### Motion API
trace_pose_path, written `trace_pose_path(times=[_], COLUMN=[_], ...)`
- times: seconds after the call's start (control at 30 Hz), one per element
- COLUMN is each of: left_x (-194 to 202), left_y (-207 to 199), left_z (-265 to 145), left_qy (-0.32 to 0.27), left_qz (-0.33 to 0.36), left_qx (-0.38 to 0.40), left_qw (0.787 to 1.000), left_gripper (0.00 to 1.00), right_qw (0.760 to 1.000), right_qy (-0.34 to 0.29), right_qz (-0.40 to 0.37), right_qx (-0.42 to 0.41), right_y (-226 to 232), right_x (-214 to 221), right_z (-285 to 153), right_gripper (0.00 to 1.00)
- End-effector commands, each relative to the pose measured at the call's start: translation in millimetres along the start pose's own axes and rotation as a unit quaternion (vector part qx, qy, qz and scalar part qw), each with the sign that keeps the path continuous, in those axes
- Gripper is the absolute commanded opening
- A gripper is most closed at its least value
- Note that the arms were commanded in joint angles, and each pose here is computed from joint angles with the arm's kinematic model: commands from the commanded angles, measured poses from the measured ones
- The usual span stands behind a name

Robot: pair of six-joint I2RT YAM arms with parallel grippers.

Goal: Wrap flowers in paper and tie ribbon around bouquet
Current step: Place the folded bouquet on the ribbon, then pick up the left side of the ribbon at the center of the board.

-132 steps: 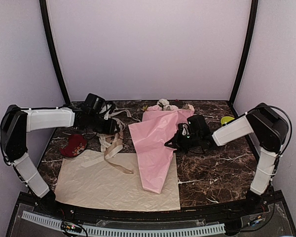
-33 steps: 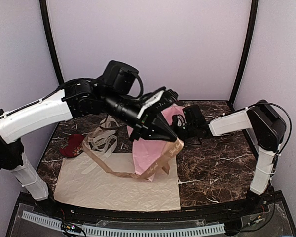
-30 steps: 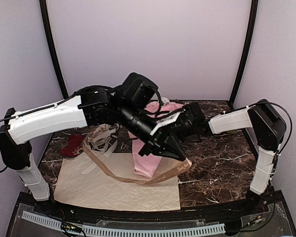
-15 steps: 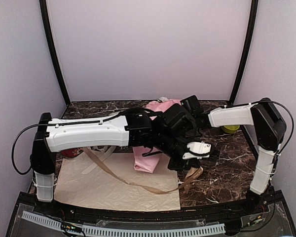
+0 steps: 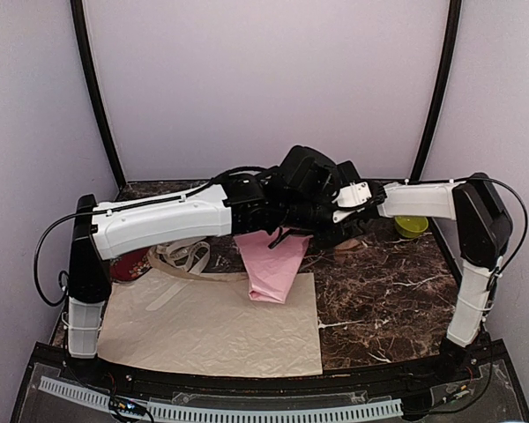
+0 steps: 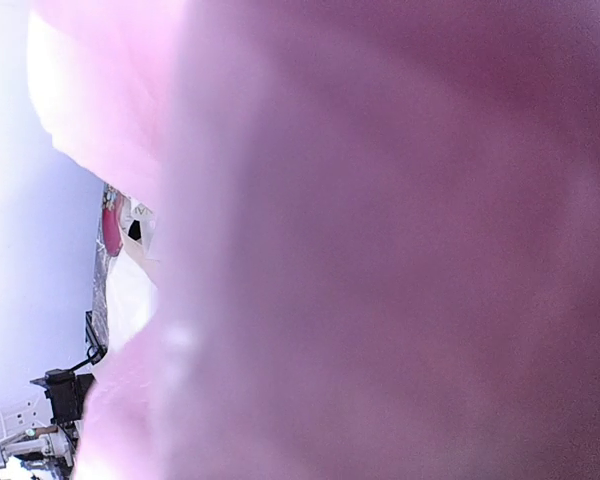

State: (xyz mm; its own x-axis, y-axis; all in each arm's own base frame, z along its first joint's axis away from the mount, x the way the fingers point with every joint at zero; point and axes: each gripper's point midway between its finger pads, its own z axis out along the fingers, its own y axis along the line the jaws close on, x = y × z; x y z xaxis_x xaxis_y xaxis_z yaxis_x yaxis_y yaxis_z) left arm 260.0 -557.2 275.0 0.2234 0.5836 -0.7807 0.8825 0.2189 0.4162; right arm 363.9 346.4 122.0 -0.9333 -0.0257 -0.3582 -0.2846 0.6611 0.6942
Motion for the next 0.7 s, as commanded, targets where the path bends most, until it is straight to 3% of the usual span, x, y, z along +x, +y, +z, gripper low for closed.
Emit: trace_pose_path(times=[0.0, 0.17, 0.27, 0.37, 0.43, 0.53, 0.6, 0.67], left_x=[-22, -23, -20, -1, 34, 118, 196, 272], left_y=[-23, -52, -48, -5, 53, 131, 171, 185], left_z=[-13, -48, -73, -101, -125, -165, -200, -229], left_qy=[-0.038, -0.045, -0.054, -0.051, -0.027, 0.025, 0.07, 0.105], left_qz=[-0.023, -0.02, -0.04, -0.11, -0.183, -0.318, -0.406, -0.487], left_qx=[0.065, 0.155, 0.152, 0.081, -0.01, -0.138, -0.23, -0.282], left_qw=[0.997, 0.987, 0.986, 0.989, 0.983, 0.938, 0.882, 0.82], left_gripper=[0.62, 0.69, 0.7, 0.71, 0.7, 0.67, 0.64, 0.64], right_qw=[1.0, 1.0, 1.0, 1.0, 1.0, 1.0, 1.0, 1.0], right_qy=[0.007, 0.005, 0.004, 0.002, 0.004, 0.009, 0.011, 0.011], right_qz=[-0.019, -0.009, -0.001, 0.001, 0.001, 0.004, 0.008, 0.008], right_qx=[-0.013, -0.015, -0.014, -0.014, -0.015, -0.017, -0.015, -0.017], right_y=[8, 5, 3, 2, 2, 0, -2, -2], right_x=[4, 8, 10, 14, 18, 25, 30, 33], right_z=[2, 4, 3, 1, 1, 1, 1, 1], right_gripper=[0.0, 0.0, 0.0, 0.0, 0.0, 0.0, 0.0, 0.0])
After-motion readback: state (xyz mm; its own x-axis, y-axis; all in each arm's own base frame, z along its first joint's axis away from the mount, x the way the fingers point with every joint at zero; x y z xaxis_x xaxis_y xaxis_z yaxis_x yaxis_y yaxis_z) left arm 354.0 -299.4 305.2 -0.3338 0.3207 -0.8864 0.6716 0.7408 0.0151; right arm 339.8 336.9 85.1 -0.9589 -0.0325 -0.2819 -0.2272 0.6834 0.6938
